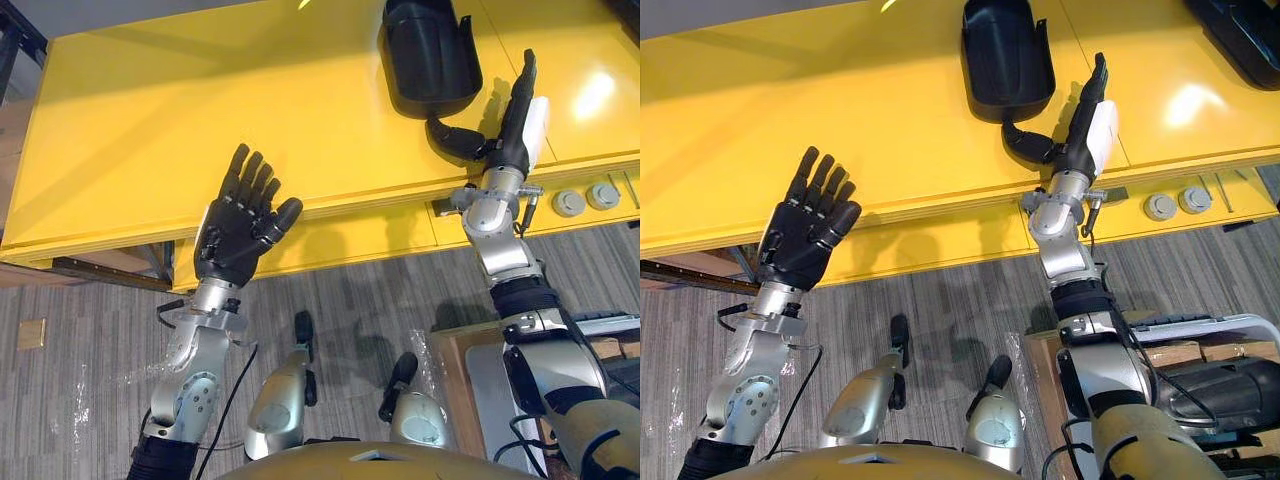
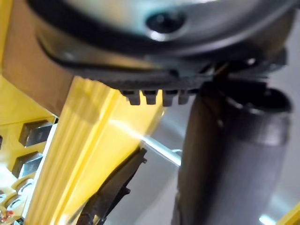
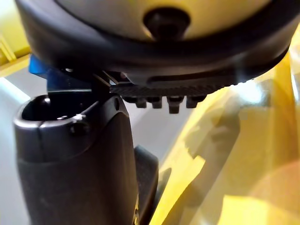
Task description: Walk over and take three plastic housings, then place them on the shelf
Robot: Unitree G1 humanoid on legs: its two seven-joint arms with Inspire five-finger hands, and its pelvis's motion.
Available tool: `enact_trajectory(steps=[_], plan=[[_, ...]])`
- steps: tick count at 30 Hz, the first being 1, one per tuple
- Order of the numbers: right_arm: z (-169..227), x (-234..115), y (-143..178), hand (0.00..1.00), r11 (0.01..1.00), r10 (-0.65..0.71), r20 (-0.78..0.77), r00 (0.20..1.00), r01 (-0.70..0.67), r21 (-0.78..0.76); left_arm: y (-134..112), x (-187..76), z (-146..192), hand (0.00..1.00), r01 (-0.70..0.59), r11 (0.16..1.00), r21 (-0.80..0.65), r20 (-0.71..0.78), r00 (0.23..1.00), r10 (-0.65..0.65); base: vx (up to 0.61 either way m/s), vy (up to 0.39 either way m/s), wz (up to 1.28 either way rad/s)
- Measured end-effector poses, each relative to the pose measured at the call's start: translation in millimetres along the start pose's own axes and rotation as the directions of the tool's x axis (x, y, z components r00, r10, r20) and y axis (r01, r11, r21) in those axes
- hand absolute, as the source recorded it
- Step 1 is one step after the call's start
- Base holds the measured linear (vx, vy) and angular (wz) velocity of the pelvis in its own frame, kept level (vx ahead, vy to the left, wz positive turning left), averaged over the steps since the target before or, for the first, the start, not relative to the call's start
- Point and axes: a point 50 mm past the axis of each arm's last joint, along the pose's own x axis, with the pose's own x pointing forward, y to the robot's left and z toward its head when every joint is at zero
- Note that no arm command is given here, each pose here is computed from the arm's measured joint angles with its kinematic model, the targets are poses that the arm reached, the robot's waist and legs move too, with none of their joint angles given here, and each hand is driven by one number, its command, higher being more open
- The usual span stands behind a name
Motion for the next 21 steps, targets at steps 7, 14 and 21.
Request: enact_trajectory(steps=[7,14,21], plan=[[6.6,13.6,1.4,1.0,1.0,-0.007,-0.004,1.0,0.006,-0.025,0.7,-0.1,-0.4,1.0,-0.001,1.0,-0.008,0.005,1.0,0.001,0.0,-0.005,0.0],[3.7,-1.0,-6.9,1.0,1.0,-0.012,0.016,1.0,0.012,-0.01,1.2,-1.8,0.4,1.0,-0.008,1.0,-0.008,0.016,1.0,0.009,0.01,-0.008,0.01],[-22.8,-111.3,-19.5,1.0,0.994,0.051,-0.054,0.997,-0.046,0.095,11.2,-27.2,1.4,1.0,-0.133,0.991,-0.03,0.036,0.99,0.134,0.07,-0.029,-0.13]])
